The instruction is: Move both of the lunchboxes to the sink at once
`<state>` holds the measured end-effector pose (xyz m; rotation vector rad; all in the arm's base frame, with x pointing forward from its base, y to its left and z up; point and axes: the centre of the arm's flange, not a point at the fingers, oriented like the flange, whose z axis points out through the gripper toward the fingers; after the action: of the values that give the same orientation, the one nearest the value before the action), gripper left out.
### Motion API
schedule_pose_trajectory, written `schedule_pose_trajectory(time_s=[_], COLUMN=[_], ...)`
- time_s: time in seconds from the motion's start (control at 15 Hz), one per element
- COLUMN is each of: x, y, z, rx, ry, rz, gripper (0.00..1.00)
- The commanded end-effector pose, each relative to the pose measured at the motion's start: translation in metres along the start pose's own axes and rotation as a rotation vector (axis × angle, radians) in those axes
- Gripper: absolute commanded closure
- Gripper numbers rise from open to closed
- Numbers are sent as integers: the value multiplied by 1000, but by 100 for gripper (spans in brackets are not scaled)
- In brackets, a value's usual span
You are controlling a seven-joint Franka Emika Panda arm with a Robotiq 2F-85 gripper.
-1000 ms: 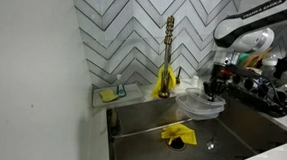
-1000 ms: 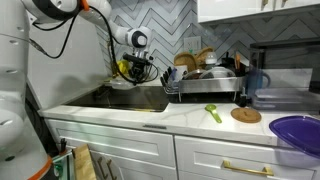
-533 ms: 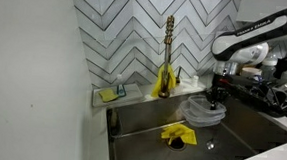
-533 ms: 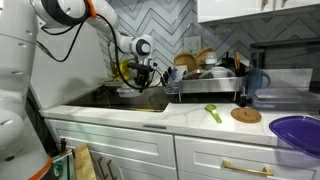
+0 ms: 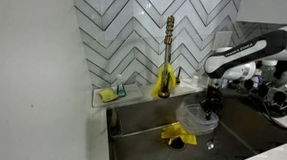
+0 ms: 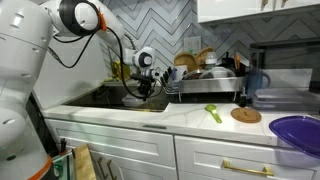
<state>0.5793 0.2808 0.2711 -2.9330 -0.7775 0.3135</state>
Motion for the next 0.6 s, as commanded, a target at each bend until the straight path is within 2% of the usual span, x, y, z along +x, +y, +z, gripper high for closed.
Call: schedule_pose_trajectory(time_s=[0.0, 0.07, 0.33, 0.4, 0.53], x=[2, 4, 5, 6, 15], y=[1, 2, 2, 2, 8], z=[6, 10, 7, 6, 26], rx=[-20, -23, -23, -23, -60], ry=[5, 4, 11, 11, -16], rz=[-1, -1, 0, 0, -20], gripper=[98, 93, 93, 98, 98])
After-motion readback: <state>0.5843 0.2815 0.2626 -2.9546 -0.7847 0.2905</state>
